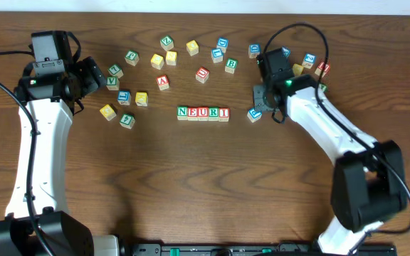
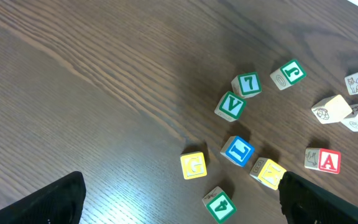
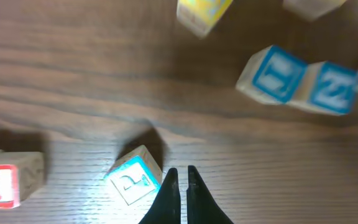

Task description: Spell out NEURIPS

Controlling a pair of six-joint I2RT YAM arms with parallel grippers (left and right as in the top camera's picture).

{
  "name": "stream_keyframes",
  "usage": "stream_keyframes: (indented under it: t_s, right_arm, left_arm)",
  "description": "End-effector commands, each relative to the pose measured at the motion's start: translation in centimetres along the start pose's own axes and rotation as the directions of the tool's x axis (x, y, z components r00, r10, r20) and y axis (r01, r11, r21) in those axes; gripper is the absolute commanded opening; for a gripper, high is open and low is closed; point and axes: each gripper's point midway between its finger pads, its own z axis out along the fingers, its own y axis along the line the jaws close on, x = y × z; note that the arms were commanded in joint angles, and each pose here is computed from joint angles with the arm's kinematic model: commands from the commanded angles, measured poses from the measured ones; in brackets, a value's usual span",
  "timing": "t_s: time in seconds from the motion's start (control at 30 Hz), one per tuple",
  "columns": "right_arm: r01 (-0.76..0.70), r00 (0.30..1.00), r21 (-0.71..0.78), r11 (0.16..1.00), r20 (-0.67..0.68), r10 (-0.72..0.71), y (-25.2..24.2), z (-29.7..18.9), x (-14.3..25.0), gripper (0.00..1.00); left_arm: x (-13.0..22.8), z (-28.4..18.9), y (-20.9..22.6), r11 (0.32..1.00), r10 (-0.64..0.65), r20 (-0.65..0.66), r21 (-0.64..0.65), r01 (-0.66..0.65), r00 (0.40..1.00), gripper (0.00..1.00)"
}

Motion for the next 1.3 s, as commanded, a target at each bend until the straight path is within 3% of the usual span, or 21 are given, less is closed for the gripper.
stream_keyframes:
  t_s: [0.0, 0.67, 1.27]
  right_arm:
    - [-0.016, 0.998, -0.023, 1.000, -0.062, 0.014, 0.7, 1.7, 1.4, 0.01]
    - [0.038, 0.984, -0.107, 0.994, -0.171, -0.056, 3.1, 2.9, 4.3, 0.01]
    - [0.151, 0.977, -0.164, 0.975, -0.125, -0.173, 6.1, 1.2, 4.2, 0.01]
  left_arm:
    - [-0.4, 0.0, 0.1, 1.000, -0.001, 0.007, -0.006, 0.001, 1.000, 0.98]
    - [-0.4, 0.0, 0.1, 1.000, -0.001, 0.007, -0.006, 0.001, 1.000, 0.98]
    - [-0.4, 0.0, 0.1, 1.000, -0.001, 0.007, -0.006, 0.001, 1.000, 0.98]
